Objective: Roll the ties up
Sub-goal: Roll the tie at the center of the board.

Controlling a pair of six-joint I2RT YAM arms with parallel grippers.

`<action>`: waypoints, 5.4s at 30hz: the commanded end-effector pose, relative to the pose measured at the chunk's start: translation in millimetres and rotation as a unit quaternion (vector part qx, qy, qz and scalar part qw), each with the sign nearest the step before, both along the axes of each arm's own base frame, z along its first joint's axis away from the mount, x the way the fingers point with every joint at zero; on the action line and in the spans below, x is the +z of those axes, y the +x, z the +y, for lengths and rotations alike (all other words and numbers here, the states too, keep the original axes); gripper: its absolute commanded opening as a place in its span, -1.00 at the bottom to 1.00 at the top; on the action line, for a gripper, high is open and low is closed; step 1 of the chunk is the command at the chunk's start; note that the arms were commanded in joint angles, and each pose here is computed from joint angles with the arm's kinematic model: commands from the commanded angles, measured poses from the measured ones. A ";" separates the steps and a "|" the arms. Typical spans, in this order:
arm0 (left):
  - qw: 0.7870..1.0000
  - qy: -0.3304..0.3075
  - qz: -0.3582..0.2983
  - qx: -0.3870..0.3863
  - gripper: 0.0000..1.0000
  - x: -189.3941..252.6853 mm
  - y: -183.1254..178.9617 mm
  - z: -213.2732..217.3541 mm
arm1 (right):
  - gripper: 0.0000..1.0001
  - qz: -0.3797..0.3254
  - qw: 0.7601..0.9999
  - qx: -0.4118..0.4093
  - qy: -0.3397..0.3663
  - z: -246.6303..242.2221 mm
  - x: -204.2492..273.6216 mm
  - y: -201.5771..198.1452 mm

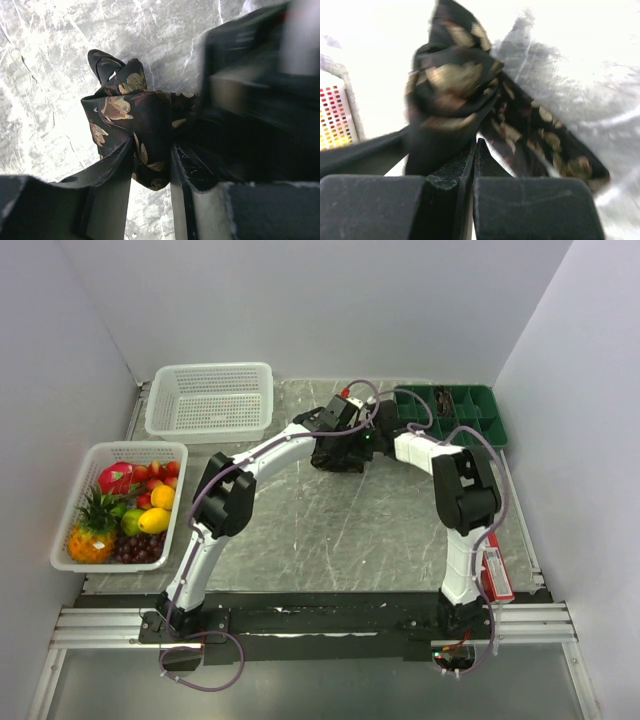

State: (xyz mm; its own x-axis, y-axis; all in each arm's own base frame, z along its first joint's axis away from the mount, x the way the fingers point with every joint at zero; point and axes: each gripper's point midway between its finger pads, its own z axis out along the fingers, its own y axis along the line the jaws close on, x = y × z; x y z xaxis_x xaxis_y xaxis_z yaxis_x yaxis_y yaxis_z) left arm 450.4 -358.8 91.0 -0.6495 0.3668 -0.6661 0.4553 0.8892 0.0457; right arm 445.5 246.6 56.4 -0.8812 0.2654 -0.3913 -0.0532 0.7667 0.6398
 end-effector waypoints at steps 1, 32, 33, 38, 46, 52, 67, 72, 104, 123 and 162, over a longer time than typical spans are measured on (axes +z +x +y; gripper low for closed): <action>0.999 -0.036 -0.006 -0.006 -0.20 15.0 -1.7 -16.2 | -1.00 -0.062 0.997 -0.007 -0.035 -16.9 50.6 4.3; 0.974 -0.201 0.039 -0.098 0.49 14.1 -16.5 -44.7 | -1.00 -0.095 0.992 0.018 0.084 -18.3 47.9 1.1; 0.972 -0.207 0.044 -0.100 0.50 14.5 -16.7 -44.0 | -1.00 -0.092 0.992 0.022 0.084 -17.1 47.6 3.1; 0.970 -0.213 0.045 -0.104 0.50 14.9 -16.8 -39.6 | -1.00 -0.055 0.996 0.033 0.069 -16.9 22.8 -1.2; 0.963 -0.241 0.047 -0.112 0.56 23.8 -14.8 -34.1 | -1.00 -0.022 0.998 0.046 0.040 -16.4 -5.1 -7.3; 0.954 -0.276 0.041 -0.112 0.59 44.1 -12.2 -26.6 | -1.00 0.021 0.999 0.033 -0.004 -26.6 -32.6 -9.7; 0.962 -0.270 0.018 0.037 0.87 24.8 18.2 41.8 | -1.00 0.015 0.999 0.038 -0.005 -23.6 -29.3 -9.0; 0.958 -0.279 0.050 0.052 0.86 -8.4 20.7 41.0 | -1.00 0.010 0.999 0.041 -0.006 -24.5 -22.8 -9.4; 0.940 -0.327 0.096 0.022 0.03 -48.1 22.1 28.1 | -1.00 -0.119 0.993 -0.004 -0.005 -38.6 89.5 71.8; 0.939 -0.328 0.100 0.009 0.14 -46.2 22.8 24.8 | -1.00 -0.023 0.999 0.028 -0.039 -10.5 15.3 89.6; 0.929 -0.351 0.117 -0.013 0.04 -55.0 17.2 18.5 | -1.00 -0.088 0.989 -0.036 -0.115 -37.6 47.8 117.3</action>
State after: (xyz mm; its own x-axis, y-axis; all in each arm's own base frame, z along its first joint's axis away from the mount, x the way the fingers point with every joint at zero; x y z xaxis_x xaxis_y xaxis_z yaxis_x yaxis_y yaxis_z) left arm 469.1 -339.7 44.8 -0.8045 -0.1095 -0.5838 0.3852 0.6520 -0.6531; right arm 529.1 202.4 57.4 -0.8548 0.1809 -0.4863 -0.0360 0.9143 0.4034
